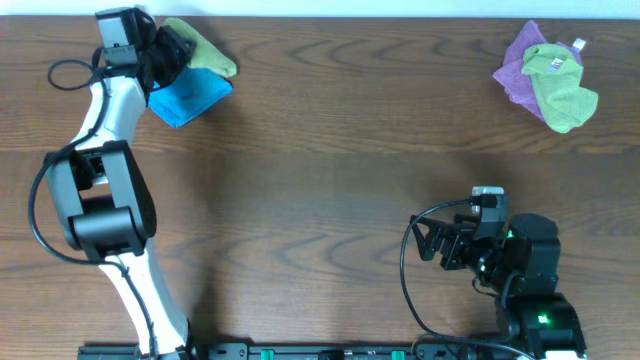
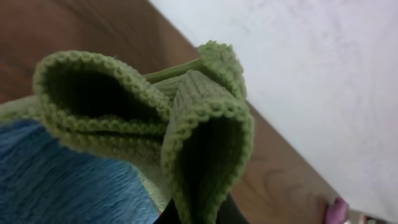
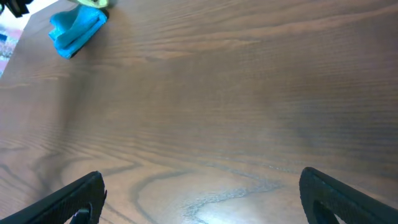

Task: Fold the cloth
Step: 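Lift and carry the green towel with the left gripper toward the blue cloth, then lower the green towel onto the blue cloth and open the left gripper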

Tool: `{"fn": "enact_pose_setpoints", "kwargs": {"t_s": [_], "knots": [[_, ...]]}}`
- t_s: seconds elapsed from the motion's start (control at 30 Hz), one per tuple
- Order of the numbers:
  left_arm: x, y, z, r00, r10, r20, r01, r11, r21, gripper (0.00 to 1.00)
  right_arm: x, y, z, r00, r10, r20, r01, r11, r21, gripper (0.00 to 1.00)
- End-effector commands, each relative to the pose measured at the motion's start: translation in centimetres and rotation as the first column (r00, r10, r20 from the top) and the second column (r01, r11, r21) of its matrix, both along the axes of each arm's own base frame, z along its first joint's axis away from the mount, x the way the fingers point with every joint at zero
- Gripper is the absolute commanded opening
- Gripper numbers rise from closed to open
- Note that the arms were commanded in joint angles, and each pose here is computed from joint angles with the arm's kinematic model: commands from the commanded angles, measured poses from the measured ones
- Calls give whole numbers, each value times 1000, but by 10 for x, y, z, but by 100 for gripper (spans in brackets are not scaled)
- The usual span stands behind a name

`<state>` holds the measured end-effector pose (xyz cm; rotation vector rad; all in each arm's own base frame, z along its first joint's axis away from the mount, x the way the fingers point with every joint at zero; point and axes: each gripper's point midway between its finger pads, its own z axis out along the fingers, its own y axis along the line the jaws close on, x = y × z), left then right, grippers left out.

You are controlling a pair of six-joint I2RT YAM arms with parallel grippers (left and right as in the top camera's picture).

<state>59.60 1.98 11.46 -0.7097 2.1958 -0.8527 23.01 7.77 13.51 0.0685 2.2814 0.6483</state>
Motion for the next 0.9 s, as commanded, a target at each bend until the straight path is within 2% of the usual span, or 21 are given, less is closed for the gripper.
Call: {"fn": "enact_pose_setpoints", "kwargs": {"t_s": [0.0, 0.33, 0.87], "knots": [[1, 2, 5, 999, -28, 15, 28, 999, 38, 6, 0, 0, 0, 1000, -9, -4, 9, 1000, 14, 99], [-31, 22, -30, 988, -46, -145, 67, 988, 139, 6, 0, 0, 0, 1000, -9, -4, 9, 1000, 14, 99], [-63, 57, -50, 965, -47, -257, 95, 979, 180, 5, 0, 0, 0, 1000, -9, -4, 9, 1000, 14, 99]]}}
